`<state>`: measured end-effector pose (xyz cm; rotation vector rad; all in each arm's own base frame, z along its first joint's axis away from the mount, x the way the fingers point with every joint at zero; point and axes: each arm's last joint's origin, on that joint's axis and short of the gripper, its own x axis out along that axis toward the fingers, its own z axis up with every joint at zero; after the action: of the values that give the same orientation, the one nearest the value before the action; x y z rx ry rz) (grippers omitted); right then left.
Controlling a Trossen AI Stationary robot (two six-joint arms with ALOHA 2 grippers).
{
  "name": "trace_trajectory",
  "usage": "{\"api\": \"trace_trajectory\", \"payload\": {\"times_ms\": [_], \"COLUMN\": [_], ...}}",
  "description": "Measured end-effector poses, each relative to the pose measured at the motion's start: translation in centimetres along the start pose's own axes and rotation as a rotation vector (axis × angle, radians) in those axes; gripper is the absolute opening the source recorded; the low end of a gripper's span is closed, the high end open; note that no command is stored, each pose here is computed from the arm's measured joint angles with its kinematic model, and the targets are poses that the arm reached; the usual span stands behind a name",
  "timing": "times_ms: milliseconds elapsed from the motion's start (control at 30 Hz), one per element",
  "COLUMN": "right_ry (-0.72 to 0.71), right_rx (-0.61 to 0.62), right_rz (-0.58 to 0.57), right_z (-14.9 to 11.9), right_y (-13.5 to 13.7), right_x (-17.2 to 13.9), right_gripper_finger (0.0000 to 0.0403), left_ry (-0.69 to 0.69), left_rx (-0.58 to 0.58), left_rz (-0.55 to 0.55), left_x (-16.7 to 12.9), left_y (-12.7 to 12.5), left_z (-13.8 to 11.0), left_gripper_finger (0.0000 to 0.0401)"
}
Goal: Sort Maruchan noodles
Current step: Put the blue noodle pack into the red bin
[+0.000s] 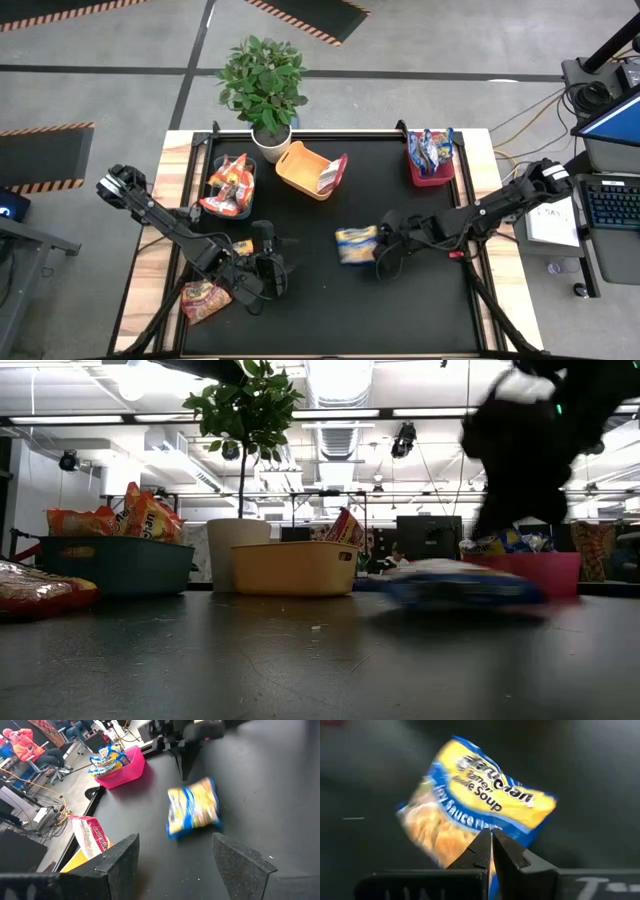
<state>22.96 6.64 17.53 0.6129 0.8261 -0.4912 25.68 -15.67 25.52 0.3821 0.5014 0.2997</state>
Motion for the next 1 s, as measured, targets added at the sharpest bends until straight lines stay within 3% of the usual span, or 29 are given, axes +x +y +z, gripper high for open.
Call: {"api": "trace_trajectory", "payload": {"times_ms": [67, 200, 400, 500, 600, 733, 867, 1000], "right_ry": [-0.046, -0.094, -0.084, -0.073, -0.081, -0.069, -0.031, 0.004], "right_rx": [-0.067, -0.116, -0.141, -0.149, -0.137, -0.071, -0.012, 0.031], "right_rz": [0.083, 0.12, 0.102, 0.087, 0.099, 0.093, 0.118, 0.151], "right_z": [0.8, 2.1, 1.8, 1.3, 1.0, 0.6, 0.4, 0.3], "right_y": [0.9, 1.5, 1.2, 0.8, 0.7, 0.5, 0.6, 0.8], "right_x": [-0.5, -1.5, -1.0, -0.3, 0.3, 0.9, 1.1, 1.2], "right_gripper_finger": [0.0009, 0.0009, 0.0009, 0.0009, 0.0009, 0.0009, 0.0016, 0.0053], "left_ry": [-0.001, 0.006, 0.005, 0.043, 0.084, 0.112, 0.158, 0.156], "left_rx": [-0.013, -0.053, -0.098, -0.092, -0.106, -0.102, -0.086, -0.105], "left_rz": [-0.001, -0.035, -0.099, -0.204, -0.265, -0.244, -0.232, -0.246], "left_x": [0.0, 0.3, 2.5, 4.7, 7.3, 10.3, 11.7, 12.0], "left_y": [0.0, 0.1, -0.4, -1.0, -1.8, -3.2, -3.9, -3.9], "left_z": [0.0, 0.0, -0.7, -1.5, -2.6, -4.5, -5.9, -6.0], "left_gripper_finger": [0.0232, 0.0232, 0.0232, 0.0232, 0.0232, 0.0232, 0.0232, 0.0232]}}
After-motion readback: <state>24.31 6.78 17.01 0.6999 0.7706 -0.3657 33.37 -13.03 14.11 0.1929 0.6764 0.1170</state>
